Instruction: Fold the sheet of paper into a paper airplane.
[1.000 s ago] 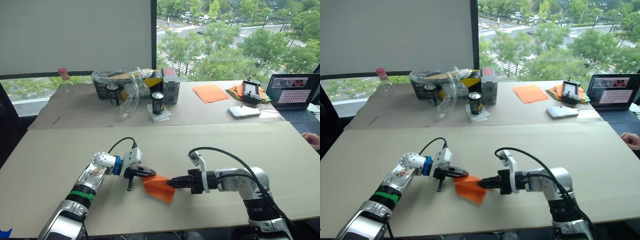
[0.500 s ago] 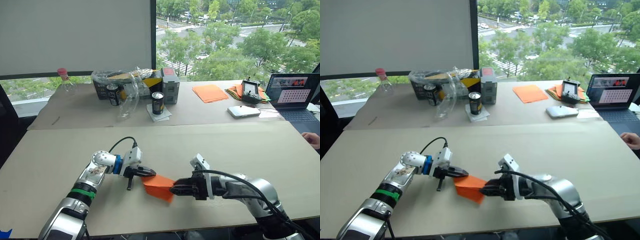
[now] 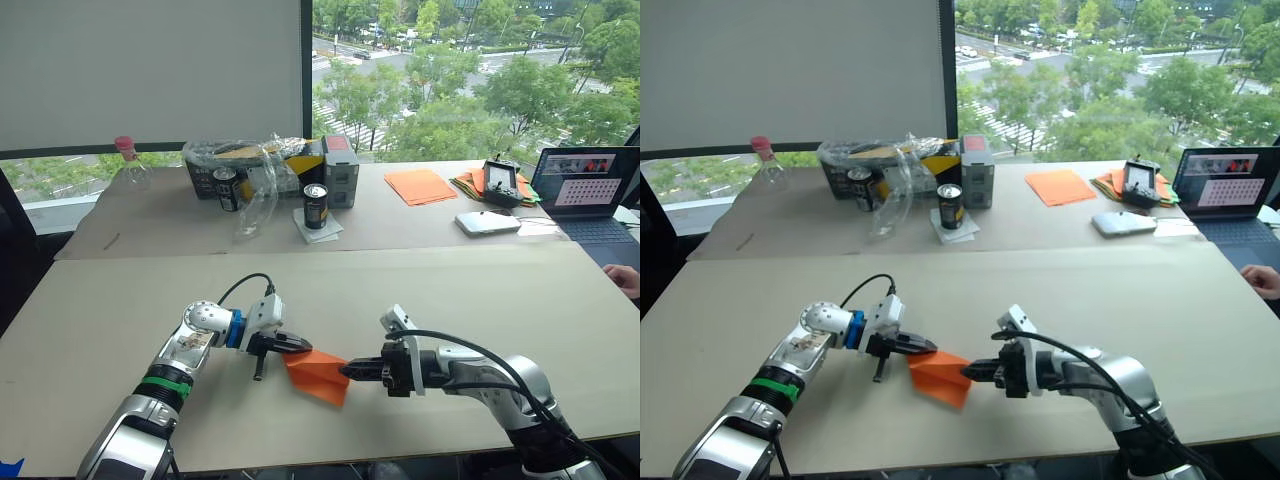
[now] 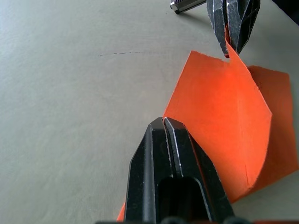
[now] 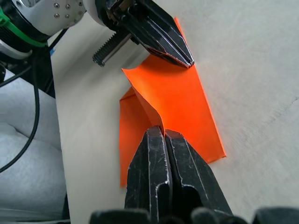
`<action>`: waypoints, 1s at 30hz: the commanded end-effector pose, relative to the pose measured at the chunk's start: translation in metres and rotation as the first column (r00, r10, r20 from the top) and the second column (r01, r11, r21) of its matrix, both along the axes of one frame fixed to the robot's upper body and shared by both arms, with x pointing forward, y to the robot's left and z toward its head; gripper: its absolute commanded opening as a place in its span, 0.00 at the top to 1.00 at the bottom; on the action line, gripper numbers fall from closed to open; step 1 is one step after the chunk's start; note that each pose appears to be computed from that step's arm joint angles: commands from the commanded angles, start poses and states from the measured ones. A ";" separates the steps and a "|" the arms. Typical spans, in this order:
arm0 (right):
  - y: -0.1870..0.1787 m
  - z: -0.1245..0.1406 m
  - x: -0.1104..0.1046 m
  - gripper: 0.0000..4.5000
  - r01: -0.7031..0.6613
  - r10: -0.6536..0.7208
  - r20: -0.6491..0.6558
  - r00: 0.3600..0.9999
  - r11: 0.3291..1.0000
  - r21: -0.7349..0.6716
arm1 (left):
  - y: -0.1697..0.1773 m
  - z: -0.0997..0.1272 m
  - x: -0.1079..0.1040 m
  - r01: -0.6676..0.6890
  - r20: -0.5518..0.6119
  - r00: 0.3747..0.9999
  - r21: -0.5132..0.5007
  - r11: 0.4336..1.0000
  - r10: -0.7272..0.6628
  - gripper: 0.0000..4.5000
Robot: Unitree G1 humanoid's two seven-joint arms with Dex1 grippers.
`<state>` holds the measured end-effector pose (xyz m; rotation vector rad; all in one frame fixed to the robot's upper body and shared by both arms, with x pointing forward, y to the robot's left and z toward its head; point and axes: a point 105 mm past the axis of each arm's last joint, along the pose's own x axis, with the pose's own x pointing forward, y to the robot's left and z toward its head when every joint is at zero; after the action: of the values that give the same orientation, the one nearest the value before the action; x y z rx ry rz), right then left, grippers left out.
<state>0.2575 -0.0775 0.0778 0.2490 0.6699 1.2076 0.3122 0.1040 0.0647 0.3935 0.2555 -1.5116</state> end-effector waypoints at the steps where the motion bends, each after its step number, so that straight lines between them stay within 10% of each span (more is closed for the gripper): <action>1: -0.001 -0.005 0.002 1.00 0.027 -0.027 -0.075 0.997 1.000 0.007 | 0.007 -0.013 -0.005 -0.007 -0.039 0.999 0.058 0.998 0.009 1.00; 30: -0.014 -0.021 0.014 1.00 0.171 -0.188 -0.059 0.980 0.961 -0.215 | 0.014 -0.003 -0.009 -0.076 -0.045 0.996 0.006 0.997 0.076 1.00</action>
<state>0.2761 -0.0770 0.0711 0.1672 0.7389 1.0184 0.3040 0.1152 0.0643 0.3504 0.2841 -1.4563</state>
